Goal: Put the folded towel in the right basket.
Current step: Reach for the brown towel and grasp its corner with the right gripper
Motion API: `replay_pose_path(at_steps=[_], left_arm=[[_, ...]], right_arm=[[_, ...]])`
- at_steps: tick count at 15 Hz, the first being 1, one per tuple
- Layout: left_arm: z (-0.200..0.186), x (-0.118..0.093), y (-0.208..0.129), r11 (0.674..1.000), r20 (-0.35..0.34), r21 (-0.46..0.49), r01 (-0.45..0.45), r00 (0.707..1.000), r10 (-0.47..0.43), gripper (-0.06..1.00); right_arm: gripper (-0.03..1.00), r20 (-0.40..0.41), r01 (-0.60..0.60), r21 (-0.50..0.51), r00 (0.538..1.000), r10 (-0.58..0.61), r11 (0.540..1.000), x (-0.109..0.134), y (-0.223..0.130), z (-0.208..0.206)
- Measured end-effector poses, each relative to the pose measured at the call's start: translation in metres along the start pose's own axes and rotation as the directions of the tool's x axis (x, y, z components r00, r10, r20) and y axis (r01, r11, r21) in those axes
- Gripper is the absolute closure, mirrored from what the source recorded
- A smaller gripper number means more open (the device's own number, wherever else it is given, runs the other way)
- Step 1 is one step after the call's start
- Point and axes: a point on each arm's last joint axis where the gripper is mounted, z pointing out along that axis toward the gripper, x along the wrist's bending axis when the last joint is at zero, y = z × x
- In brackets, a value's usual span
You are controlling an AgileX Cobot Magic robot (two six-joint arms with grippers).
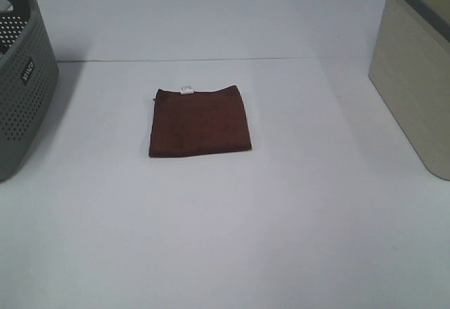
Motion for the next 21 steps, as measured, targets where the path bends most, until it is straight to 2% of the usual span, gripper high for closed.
replay_pose_path(at_steps=[21], left_arm=[[0.0, 0.0, 0.0, 1.0, 0.0, 0.0, 0.0, 1.0, 0.0, 0.06]], right_arm=[[0.18, 0.0, 0.0, 0.0, 1.0, 0.0, 1.0, 0.0, 0.0, 0.0]])
